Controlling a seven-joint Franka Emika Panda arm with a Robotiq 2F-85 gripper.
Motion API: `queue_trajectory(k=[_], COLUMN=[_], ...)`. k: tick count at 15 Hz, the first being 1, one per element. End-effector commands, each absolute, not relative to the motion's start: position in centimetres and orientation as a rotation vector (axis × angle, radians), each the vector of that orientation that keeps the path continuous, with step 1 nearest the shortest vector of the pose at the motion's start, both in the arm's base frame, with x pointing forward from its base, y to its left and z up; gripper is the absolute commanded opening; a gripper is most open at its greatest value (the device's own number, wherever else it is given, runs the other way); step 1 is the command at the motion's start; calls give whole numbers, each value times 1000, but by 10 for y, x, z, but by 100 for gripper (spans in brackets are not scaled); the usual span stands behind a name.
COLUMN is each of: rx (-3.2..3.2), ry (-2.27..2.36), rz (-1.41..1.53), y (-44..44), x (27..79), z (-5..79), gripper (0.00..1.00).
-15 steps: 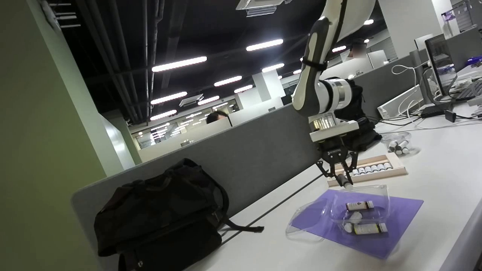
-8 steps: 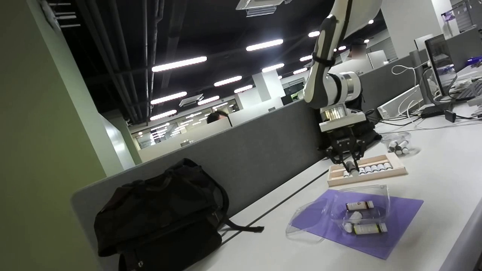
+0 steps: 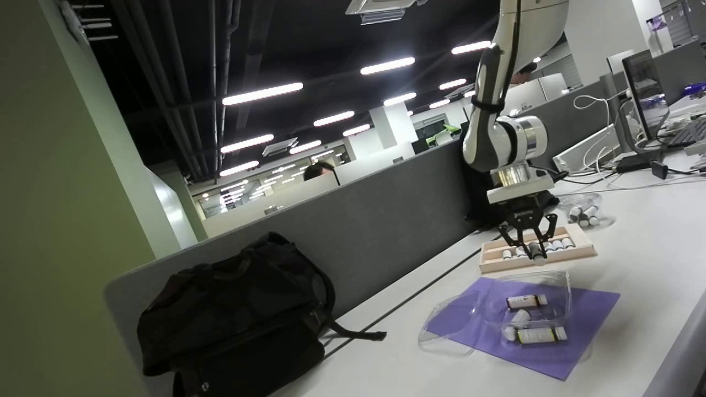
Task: Remove one bottle from the container and put it on the table
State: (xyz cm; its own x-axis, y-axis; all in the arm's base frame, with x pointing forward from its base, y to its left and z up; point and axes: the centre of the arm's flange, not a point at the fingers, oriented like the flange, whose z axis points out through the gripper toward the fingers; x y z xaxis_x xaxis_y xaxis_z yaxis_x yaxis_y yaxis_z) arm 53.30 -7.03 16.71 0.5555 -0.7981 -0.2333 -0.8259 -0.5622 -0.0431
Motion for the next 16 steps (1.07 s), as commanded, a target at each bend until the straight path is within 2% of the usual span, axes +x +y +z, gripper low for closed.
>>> queue_trajectory(k=[1, 6, 7, 8, 12, 13, 14, 16], rx=[-2560, -2530, -2536, -2536, -2548, -2563, -2563, -2565], ry=[1477, 1544, 1548, 1543, 1512, 1505, 1500, 1500], rz=[247, 271, 279, 273, 249, 254, 249, 254], y=[-69, -66, -65, -65, -61, -64, -64, -63], x=[530, 521, 521, 522, 523, 525, 526, 525], z=[140, 105, 104, 109, 138, 115, 118, 115], gripper=[7, 7, 34, 55, 82, 88, 71, 84])
